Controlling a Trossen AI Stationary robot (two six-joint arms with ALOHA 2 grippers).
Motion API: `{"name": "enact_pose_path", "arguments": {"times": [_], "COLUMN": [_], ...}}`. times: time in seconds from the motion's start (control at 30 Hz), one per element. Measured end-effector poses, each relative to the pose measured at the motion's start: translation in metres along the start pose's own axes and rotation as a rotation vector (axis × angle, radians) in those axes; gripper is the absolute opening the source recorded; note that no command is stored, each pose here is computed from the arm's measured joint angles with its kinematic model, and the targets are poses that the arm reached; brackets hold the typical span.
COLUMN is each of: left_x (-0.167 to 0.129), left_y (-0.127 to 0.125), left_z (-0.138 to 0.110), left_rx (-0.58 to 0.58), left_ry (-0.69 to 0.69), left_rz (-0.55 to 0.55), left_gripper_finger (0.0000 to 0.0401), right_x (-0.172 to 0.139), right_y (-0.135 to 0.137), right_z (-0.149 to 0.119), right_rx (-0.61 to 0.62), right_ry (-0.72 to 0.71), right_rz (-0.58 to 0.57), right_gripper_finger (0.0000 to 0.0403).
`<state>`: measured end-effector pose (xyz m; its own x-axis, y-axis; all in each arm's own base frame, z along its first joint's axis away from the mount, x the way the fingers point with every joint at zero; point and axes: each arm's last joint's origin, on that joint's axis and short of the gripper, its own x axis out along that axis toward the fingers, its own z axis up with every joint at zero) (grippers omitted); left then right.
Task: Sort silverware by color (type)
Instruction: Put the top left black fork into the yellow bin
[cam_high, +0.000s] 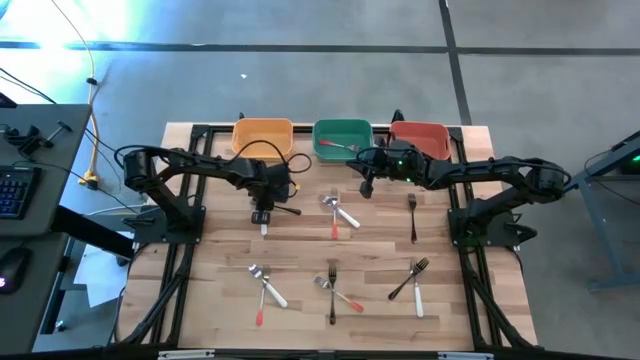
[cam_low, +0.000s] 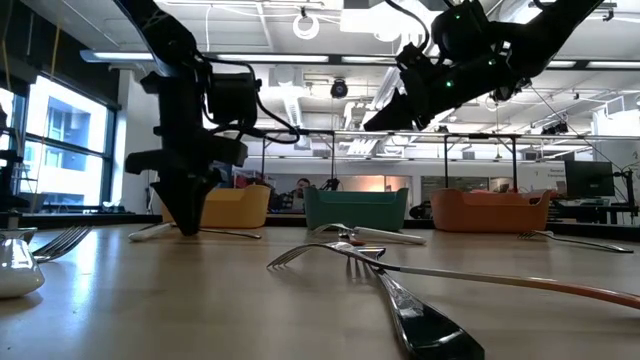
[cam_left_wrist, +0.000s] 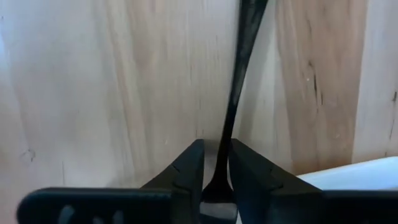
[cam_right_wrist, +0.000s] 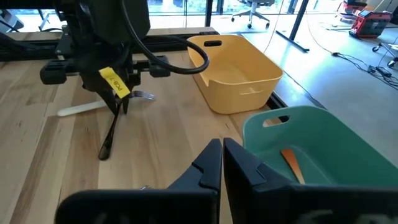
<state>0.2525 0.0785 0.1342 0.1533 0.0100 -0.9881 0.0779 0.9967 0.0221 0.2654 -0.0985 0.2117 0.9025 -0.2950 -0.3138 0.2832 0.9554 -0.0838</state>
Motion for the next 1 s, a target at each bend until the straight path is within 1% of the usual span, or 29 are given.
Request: {"name": "enact_pose_path", "arguments": {"times": [0.17, 0.27, 0.37, 0.47, 0.53, 0.63, 0.7, 0.77, 0.87, 1.0], "left_x": [-0.005, -0.015, -0.028, -0.049, -0.062, -0.081, -0.089, -0.094, -0.097, -0.092], "left_y": [0.001, 0.008, 0.017, 0.029, 0.040, 0.062, 0.078, 0.094, 0.115, 0.135], "left_z": [0.003, 0.010, 0.010, 0.008, 0.002, -0.009, -0.020, -0.031, -0.047, -0.060], "left_rx": [0.063, 0.074, 0.043, -0.022, -0.091, -0.250, -0.366, -0.463, -0.557, -0.608], "left_ry": [0.026, 0.018, 0.039, 0.001, -0.035, -0.116, -0.153, -0.180, -0.200, -0.204], "left_rz": [-0.001, 0.063, 0.098, 0.126, 0.151, 0.211, 0.245, 0.278, 0.323, 0.359], "left_gripper_finger": [0.0012, 0.0008, 0.0009, 0.0006, 0.0005, 0.0006, 0.0006, 0.0006, 0.0007, 0.0007], "right_x": [0.000, 0.000, 0.000, 0.000, 0.000, 0.000, 0.000, 0.000, 0.000, 0.000], "right_y": [0.000, 0.000, 0.000, 0.000, 0.000, 0.000, 0.000, 0.000, 0.000, 0.000], "right_z": [0.000, 0.000, 0.000, 0.000, 0.000, 0.000, 0.000, 0.000, 0.000, 0.000], "right_rx": [-0.005, -0.005, -0.003, -0.003, -0.003, -0.003, -0.003, -0.003, -0.003, -0.003], "right_ry": [0.000, 0.000, 0.000, 0.002, 0.002, 0.002, 0.003, 0.003, 0.004, 0.004], "right_rz": [0.000, 0.000, 0.000, 0.000, 0.000, 0.000, 0.000, 0.000, 0.000, 0.000], "right_gripper_finger": [0.0000, 0.0000, 0.0000, 0.0000, 0.0000, 0.0000, 0.0000, 0.0000, 0.0000, 0.0000]}}
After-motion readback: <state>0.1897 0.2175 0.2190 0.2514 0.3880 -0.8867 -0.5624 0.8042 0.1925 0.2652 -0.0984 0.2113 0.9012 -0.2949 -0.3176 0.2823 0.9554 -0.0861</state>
